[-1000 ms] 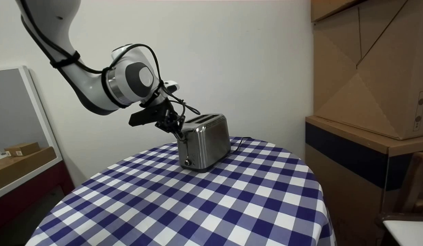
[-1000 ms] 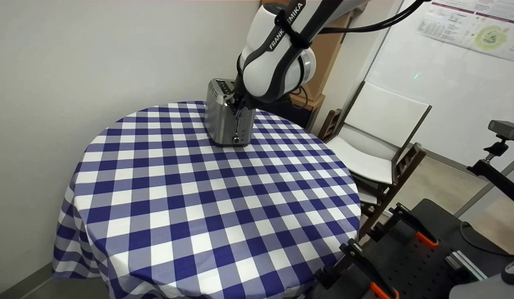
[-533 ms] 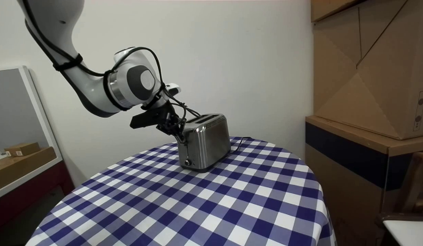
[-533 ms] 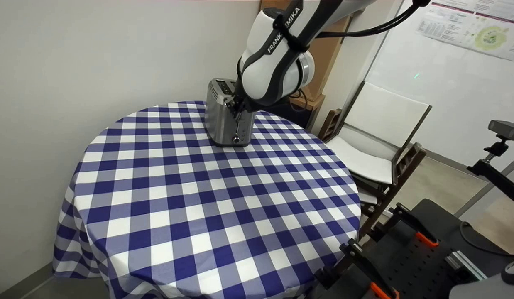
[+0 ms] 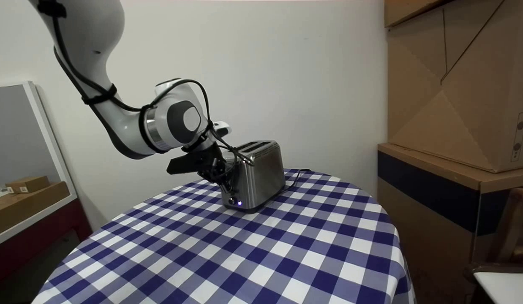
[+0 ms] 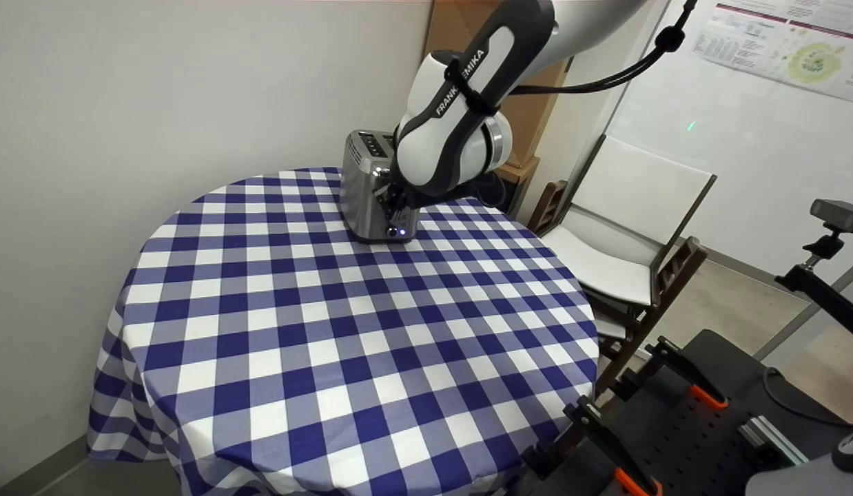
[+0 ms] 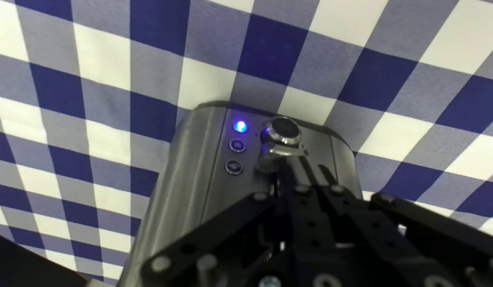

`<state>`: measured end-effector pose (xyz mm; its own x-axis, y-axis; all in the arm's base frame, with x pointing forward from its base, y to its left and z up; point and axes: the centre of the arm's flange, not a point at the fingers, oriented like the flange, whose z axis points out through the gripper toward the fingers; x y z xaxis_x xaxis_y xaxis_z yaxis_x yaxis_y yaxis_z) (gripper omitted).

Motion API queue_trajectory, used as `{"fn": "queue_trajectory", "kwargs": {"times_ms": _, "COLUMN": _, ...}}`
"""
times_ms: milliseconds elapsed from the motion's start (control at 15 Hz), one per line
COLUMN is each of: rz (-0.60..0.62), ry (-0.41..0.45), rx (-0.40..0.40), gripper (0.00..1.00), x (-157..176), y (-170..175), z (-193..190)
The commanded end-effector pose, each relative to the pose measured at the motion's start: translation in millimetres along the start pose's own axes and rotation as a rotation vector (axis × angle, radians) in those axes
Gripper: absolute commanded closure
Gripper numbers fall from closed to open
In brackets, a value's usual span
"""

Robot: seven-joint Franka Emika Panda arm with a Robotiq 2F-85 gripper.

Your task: Push down the switch of the toaster

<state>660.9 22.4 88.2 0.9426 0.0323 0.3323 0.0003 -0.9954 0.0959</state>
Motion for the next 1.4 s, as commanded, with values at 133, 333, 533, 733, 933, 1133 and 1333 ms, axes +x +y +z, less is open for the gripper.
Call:
{"fn": "queue_trajectory", "kwargs": {"times_ms": 133, "rz": 0.014, "ry": -0.085, "rx": 0.027, "gripper": 1.0, "x": -1, "y": 11, "z": 38}}
{"fn": "queue_trajectory", "kwargs": {"times_ms": 333, "rz": 0.032, "ry": -0.12, "rx": 0.072, "gripper": 1.0, "x": 8, "y": 10, "z": 13}}
{"fn": "queue_trajectory", "kwargs": {"times_ms": 533, "rz": 0.066, "ry": -0.174, "rx": 0.126, "gripper": 1.0, "x": 16, "y": 9, "z": -15}}
{"fn": "queue_trajectory", "kwargs": {"times_ms": 733, "rz": 0.108, "ry": -0.249, "rx": 0.174, "gripper": 1.0, "x": 18, "y": 5, "z": -57}}
{"fn": "queue_trajectory", "kwargs": {"times_ms": 933, "rz": 0.134, "ry": -0.302, "rx": 0.194, "gripper": 1.0, "x": 20, "y": 5, "z": -109}}
{"fn": "queue_trajectory", "kwargs": {"times_ms": 1133, "rz": 0.142, "ry": -0.359, "rx": 0.156, "gripper": 1.0, "x": 14, "y": 10, "z": -159}}
{"fn": "queue_trajectory", "kwargs": {"times_ms": 1333, "rz": 0.158, "ry": -0.398, "rx": 0.117, "gripper": 1.0, "x": 2, "y": 22, "z": -194}}
